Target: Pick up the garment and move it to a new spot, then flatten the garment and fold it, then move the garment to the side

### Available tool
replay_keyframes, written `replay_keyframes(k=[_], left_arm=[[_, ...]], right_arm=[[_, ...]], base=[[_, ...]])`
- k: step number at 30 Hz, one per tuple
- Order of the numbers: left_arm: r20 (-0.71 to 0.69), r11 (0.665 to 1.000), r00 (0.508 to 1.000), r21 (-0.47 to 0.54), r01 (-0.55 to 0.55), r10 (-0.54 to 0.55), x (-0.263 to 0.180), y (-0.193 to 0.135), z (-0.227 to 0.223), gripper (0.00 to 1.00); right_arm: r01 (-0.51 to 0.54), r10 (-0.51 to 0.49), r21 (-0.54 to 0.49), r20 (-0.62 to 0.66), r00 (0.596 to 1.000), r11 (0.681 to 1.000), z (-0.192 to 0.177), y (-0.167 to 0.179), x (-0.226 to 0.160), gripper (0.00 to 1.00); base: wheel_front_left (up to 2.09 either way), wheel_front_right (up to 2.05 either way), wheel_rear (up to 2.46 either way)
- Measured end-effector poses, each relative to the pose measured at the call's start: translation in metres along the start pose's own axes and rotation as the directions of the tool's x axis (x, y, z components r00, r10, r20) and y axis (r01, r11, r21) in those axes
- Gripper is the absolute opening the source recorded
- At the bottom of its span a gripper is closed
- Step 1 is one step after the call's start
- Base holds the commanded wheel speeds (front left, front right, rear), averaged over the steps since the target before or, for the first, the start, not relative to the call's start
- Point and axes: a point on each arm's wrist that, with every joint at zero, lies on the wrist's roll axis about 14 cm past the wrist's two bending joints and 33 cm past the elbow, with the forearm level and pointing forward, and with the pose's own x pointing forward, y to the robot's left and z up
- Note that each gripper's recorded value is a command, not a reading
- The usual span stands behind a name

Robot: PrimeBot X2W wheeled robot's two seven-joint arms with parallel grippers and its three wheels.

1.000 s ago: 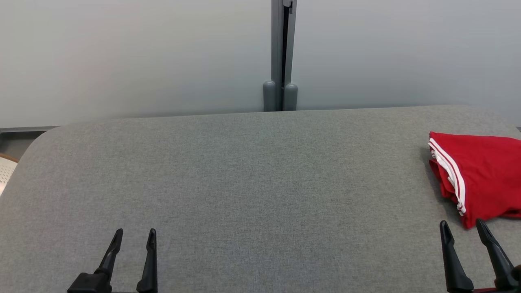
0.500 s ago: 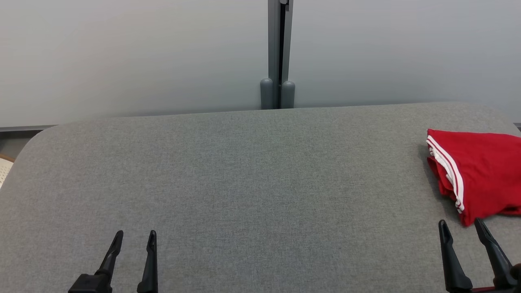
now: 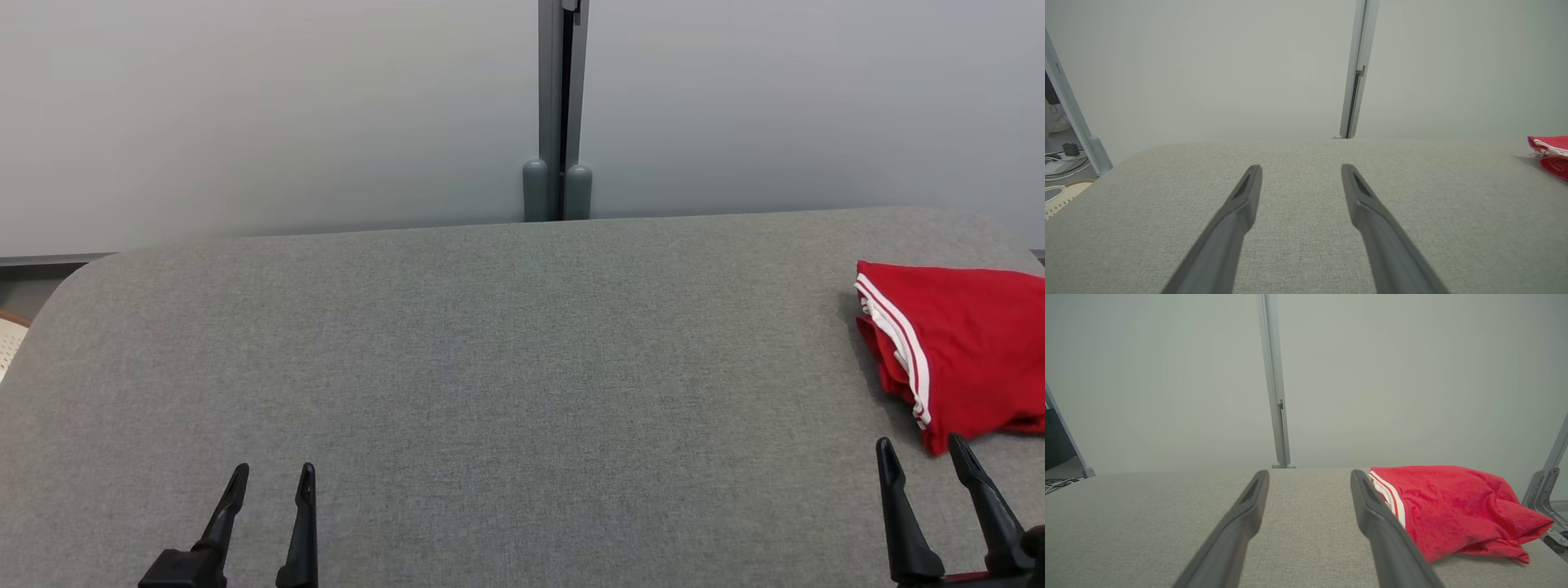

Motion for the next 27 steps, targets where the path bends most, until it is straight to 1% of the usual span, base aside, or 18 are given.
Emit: replay_keyframes(k=[6, 7, 11, 17, 21, 27], left_arm=[[-0.001, 1.0, 1.0, -0.001, 0.004, -0.004, 0.0, -0.002, 0.0, 1.0], [-0.002, 1.0, 1.0, -0.006, 0.002, -0.002, 0.0, -0.001, -0.001, 0.0], [-0.059, 1.0, 0.998, -0.021, -0.009, 0.008, -0.007, -0.001, -0.018, 0.0], [-0.092, 0.99, 0.995, -0.129, -0.052, 0.04, -0.005, 0.004, -0.022, 0.0], [-0.102, 0.977, 0.993, -0.197, -0.08, 0.061, -0.003, 0.008, -0.022, 0.0], [-0.106, 0.95, 0.991, -0.294, -0.108, 0.08, 0.003, 0.012, -0.017, 0.0]], right_arm=[[0.003, -0.003, 0.001, 0.0, 1.0, 1.0, 0.0, -0.001, -0.001, 1.0], [0.002, -0.002, 0.001, 0.0, 1.0, 1.0, 0.0, -0.001, 0.0, 0.0], [0.008, -0.007, 0.023, -0.047, 0.999, 1.0, -0.016, 0.001, -0.005, 0.0], [0.033, -0.025, 0.141, -0.061, 0.998, 0.989, -0.021, -0.001, -0.004, 0.0], [0.045, -0.034, 0.217, -0.053, 0.998, 0.975, -0.02, -0.003, 0.001, 0.0], [0.06, -0.045, 0.322, -0.052, 0.998, 0.945, -0.021, -0.006, 0.007, 0.0]], base=[[0.0, 0.0, 0.0], [0.0, 0.0, 0.0], [0.0, 0.0, 0.0], [0.0, 0.0, 0.0], [0.0, 0.0, 0.0], [0.0, 0.0, 0.0]])
